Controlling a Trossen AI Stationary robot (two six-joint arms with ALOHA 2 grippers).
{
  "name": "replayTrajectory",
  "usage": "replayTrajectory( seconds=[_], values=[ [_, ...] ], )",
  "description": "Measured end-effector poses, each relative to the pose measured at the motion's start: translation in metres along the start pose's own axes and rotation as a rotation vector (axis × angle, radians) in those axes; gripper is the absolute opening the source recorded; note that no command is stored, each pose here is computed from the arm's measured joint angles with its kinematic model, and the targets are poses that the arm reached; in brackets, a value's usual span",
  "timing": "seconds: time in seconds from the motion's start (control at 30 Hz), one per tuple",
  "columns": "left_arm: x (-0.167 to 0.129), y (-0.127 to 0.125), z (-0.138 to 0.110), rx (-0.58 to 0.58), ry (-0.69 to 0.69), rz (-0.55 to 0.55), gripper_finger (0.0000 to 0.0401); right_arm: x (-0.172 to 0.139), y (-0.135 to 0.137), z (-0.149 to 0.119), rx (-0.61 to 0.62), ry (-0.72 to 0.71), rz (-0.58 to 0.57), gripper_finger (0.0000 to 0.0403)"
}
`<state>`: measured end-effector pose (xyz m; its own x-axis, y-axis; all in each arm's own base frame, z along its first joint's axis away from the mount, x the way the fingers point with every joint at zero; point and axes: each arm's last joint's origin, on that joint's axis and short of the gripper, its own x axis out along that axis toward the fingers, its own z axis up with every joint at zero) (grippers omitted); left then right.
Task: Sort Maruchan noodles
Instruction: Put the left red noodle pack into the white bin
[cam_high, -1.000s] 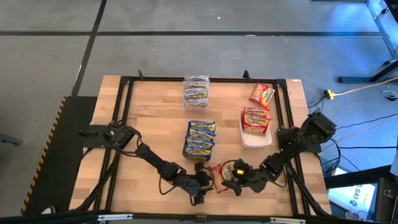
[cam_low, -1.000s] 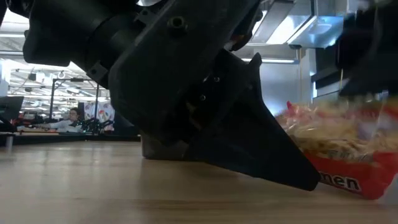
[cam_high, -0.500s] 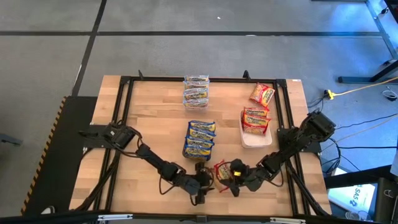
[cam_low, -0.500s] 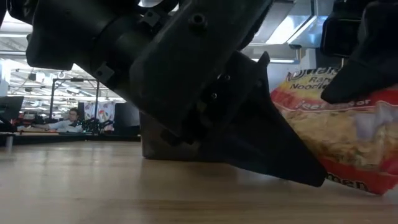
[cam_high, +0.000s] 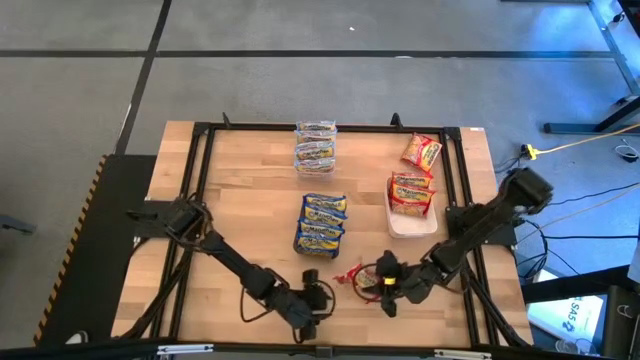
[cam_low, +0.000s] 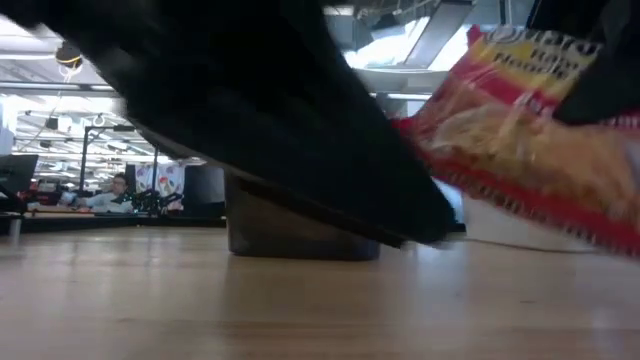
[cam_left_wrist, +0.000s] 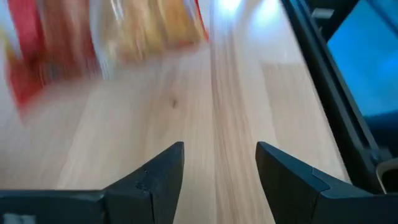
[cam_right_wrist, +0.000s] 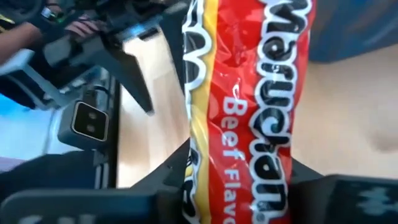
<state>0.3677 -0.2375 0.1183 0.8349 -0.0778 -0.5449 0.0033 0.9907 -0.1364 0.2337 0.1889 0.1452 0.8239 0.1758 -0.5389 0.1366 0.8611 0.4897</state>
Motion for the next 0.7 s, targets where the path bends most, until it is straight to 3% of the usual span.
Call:
replayTrajectory(
  seconds=[0.17,0.33,0.53,0.7],
  values=[
    [-0.024,-0.006,0.008,0.005,0.071,0.001,0.0195,-0.038,-0.002,0.021,-0.062,0.019,-0.057,0.0098],
    [-0.040,-0.014,0.025,-0.064,0.123,-0.215,0.0195,-0.088,-0.009,0.045,-0.159,0.003,-0.077,0.0077],
    [-0.058,-0.010,0.029,-0.039,0.181,-0.192,0.0195,-0.145,-0.033,0.062,-0.182,-0.033,-0.159,0.0095],
    [-0.078,0.001,0.026,-0.049,0.142,-0.181,0.0195,-0.173,-0.059,0.069,-0.173,-0.026,-0.232,0.0078]
  ],
)
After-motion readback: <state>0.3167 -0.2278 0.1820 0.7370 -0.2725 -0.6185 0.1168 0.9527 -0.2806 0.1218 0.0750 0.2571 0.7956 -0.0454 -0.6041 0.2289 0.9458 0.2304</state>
